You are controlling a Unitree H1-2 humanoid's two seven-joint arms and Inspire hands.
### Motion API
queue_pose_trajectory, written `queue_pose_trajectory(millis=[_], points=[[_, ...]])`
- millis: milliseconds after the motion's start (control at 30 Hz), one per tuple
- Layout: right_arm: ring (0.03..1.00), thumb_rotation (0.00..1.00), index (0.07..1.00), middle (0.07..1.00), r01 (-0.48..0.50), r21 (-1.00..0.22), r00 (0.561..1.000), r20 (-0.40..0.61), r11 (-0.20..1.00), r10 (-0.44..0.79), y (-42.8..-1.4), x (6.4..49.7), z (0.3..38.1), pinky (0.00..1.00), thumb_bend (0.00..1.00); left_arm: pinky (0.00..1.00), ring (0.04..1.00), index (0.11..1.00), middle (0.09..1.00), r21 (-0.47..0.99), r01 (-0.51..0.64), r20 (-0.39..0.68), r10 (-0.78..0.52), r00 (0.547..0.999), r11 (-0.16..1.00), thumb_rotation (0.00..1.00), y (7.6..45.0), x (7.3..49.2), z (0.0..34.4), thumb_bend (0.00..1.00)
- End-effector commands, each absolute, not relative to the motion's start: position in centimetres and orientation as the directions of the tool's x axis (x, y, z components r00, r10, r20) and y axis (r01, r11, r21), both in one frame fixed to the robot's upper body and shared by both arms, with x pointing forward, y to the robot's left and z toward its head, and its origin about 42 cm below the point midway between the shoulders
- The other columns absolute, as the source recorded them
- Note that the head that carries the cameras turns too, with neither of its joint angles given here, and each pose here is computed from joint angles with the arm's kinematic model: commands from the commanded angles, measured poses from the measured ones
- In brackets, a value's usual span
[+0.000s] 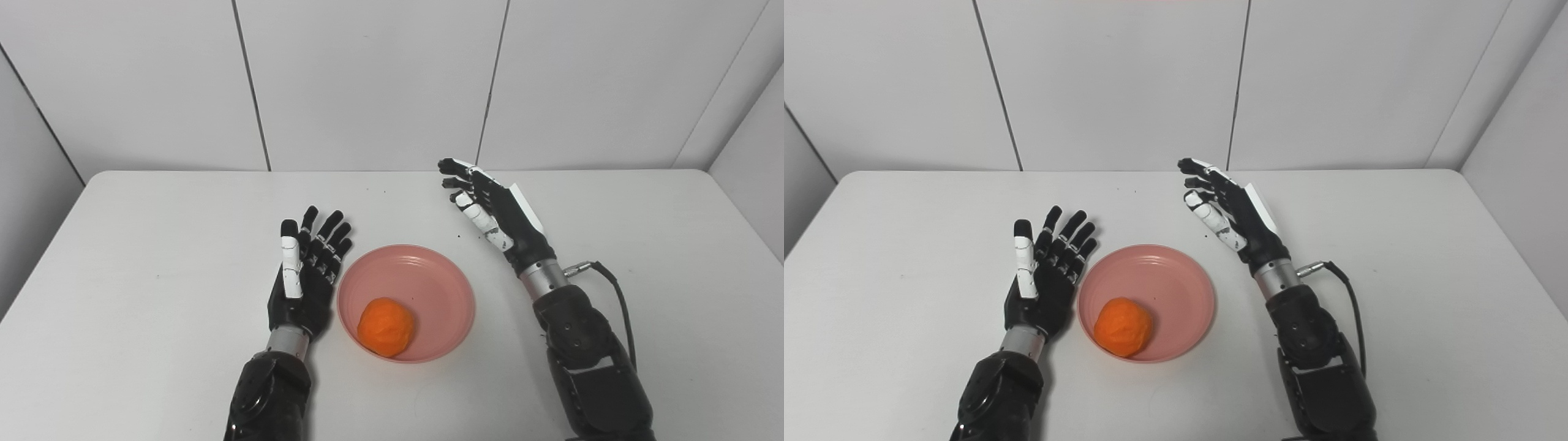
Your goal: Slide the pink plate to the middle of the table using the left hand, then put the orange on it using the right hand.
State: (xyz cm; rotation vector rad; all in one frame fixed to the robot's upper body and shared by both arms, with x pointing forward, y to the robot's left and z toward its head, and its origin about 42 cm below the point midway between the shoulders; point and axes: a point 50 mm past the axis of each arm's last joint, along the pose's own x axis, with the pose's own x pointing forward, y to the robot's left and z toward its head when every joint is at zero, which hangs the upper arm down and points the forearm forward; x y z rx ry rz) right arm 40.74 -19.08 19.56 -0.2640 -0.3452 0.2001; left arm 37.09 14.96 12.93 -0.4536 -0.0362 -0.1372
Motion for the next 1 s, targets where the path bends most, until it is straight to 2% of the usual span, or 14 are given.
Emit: queue_pose_trajectory(millis=[0, 100, 267, 367, 467, 567, 700, 867, 967], points=[[0.800, 1.00, 0.812, 0.845, -0.106, -0.238, 0.921, 0.341, 0.965, 0.185, -19.0, 41.2, 20.1, 0.78, 0.78, 0.97, 0.903, 1.000, 0.916, -0.327, 0.084, 0.086, -0.059, 0.995, 0.941, 0.76, 16.4, 37.8, 12.2, 0.89], [0.786, 1.00, 0.807, 0.821, -0.068, -0.155, 0.946, 0.305, 0.986, 0.113, -19.1, 41.1, 18.6, 0.78, 0.80, 1.00, 0.940, 1.000, 0.952, -0.224, 0.080, 0.143, -0.049, 0.989, 0.971, 0.75, 16.9, 39.0, 12.5, 0.92], [0.833, 1.00, 0.832, 0.852, 0.053, 0.027, 0.974, 0.219, 0.998, -0.058, -19.0, 40.4, 15.7, 0.84, 0.84, 1.00, 0.983, 1.000, 0.969, 0.009, 0.064, 0.213, -0.064, 0.975, 0.998, 0.79, 17.9, 40.8, 13.0, 0.84], [0.852, 1.00, 0.852, 0.862, 0.098, 0.116, 0.976, 0.181, 0.988, -0.118, -19.0, 40.0, 14.5, 0.87, 0.79, 0.99, 0.976, 0.998, 0.960, 0.095, 0.034, 0.229, -0.055, 0.972, 0.995, 0.82, 18.2, 41.3, 13.1, 0.89], [0.872, 1.00, 0.875, 0.877, 0.122, 0.178, 0.979, 0.140, 0.977, -0.147, -18.8, 39.7, 13.6, 0.89, 0.77, 0.98, 0.968, 0.993, 0.958, 0.106, 0.017, 0.219, -0.040, 0.975, 0.994, 0.83, 18.0, 41.5, 13.1, 0.90], [0.950, 1.00, 0.935, 0.930, 0.138, 0.244, 0.981, 0.096, 0.960, -0.166, -18.5, 39.5, 12.8, 0.98, 0.77, 0.98, 0.964, 0.998, 0.965, 0.108, 0.017, 0.194, -0.038, 0.980, 0.994, 0.84, 17.8, 41.4, 13.1, 0.88], [0.997, 1.00, 0.968, 0.977, 0.175, 0.321, 0.981, 0.027, 0.931, -0.194, -18.3, 39.3, 12.2, 1.00, 0.76, 0.98, 0.981, 1.000, 0.986, 0.093, 0.039, 0.162, -0.053, 0.985, 0.995, 0.85, 17.5, 41.0, 13.1, 0.82], [1.000, 1.00, 0.991, 0.993, 0.207, 0.348, 0.976, -0.006, 0.914, -0.219, -18.3, 38.9, 11.6, 1.00, 0.74, 1.00, 0.999, 1.000, 0.998, 0.036, 0.063, 0.128, -0.067, 0.990, 0.997, 0.87, 17.2, 40.9, 13.4, 0.83], [1.000, 1.00, 0.996, 0.995, 0.192, 0.299, 0.979, 0.009, 0.935, -0.204, -18.5, 38.7, 11.4, 1.00, 0.74, 1.00, 1.000, 1.000, 1.000, -0.001, 0.063, 0.107, -0.062, 0.992, 0.998, 0.89, 17.0, 40.8, 13.3, 0.84]])
